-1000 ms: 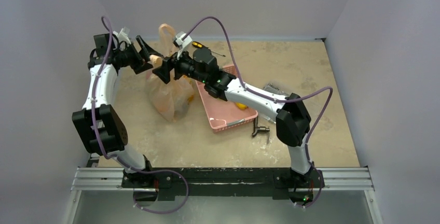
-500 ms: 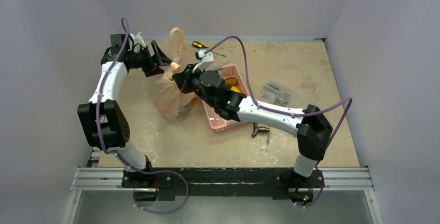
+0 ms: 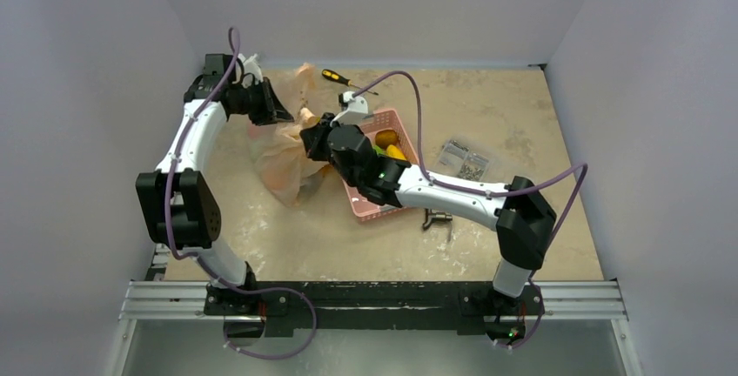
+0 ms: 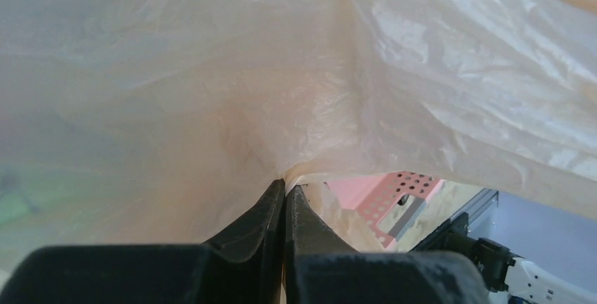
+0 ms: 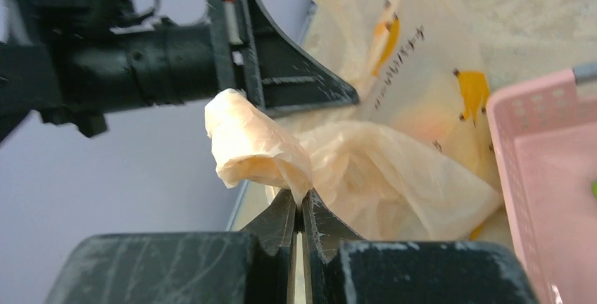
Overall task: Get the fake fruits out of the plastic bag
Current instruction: Adjust the plastic bag at the center of the board.
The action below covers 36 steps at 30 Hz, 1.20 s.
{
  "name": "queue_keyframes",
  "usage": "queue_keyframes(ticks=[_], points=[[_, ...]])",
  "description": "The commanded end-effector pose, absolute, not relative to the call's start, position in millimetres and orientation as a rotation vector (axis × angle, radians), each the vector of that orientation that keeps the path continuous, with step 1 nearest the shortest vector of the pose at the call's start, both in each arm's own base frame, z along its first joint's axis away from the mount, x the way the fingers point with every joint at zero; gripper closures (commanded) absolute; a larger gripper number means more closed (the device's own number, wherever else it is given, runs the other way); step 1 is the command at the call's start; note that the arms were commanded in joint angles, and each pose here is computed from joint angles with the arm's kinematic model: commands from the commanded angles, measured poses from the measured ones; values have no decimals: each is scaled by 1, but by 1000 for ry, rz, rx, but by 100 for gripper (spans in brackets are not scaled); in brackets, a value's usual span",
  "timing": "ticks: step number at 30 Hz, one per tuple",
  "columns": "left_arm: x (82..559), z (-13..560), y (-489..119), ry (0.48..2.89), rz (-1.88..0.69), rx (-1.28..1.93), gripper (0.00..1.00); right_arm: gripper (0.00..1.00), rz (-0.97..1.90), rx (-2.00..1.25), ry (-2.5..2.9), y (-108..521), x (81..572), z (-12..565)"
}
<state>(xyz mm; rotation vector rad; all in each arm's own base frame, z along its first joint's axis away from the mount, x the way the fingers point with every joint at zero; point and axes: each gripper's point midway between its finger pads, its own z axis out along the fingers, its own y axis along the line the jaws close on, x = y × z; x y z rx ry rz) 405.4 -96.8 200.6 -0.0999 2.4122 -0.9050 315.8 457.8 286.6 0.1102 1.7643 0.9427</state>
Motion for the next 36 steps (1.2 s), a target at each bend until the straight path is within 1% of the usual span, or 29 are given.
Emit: queue_keyframes(ticks=[1,5,7,9,12,13,14,15,18,20,21,23,27,29,32,34,36], points=[[417,223,-68,2317,-731,-101,100,100,883,195,1907,442,297,260],[421,237,-53,2241,-758,-131,100,100,904,31,2011,447,258,230],[421,243,-50,2215,-799,-150,100,100,947,-117,2030,455,239,218],[422,246,-45,2188,-781,-157,100,99,1055,-337,2041,472,214,209],[422,247,-42,2180,-757,-146,100,81,1223,-660,1999,497,178,205],[421,248,-42,2179,-759,-143,100,80,1258,-755,2007,504,167,201],[421,250,-43,2175,-763,-134,100,77,1270,-832,2008,508,161,201],[420,252,-44,2169,-762,-128,100,71,1265,-874,2026,509,158,198],[418,257,-43,2143,-750,-115,100,60,1264,-945,2001,504,157,203],[418,256,-44,2143,-754,-115,100,46,1226,-947,1966,494,160,213],[419,256,-44,2144,-760,-115,100,38,1200,-942,1949,489,165,219],[420,254,-46,2152,-778,-114,100,27,1146,-910,1943,476,181,236],[418,256,-47,2146,-782,-110,100,18,1182,-846,1886,455,216,273],[419,255,-48,2148,-790,-113,100,11,1196,-890,1791,451,226,290],[420,253,-50,2161,-817,-119,100,7,1089,-1014,1616,452,238,318],[420,252,-50,2163,-823,-119,100,3,1001,-1035,1507,452,250,347],[420,251,-51,2165,-825,-121,100,1,932,-1065,1415,452,257,371]])
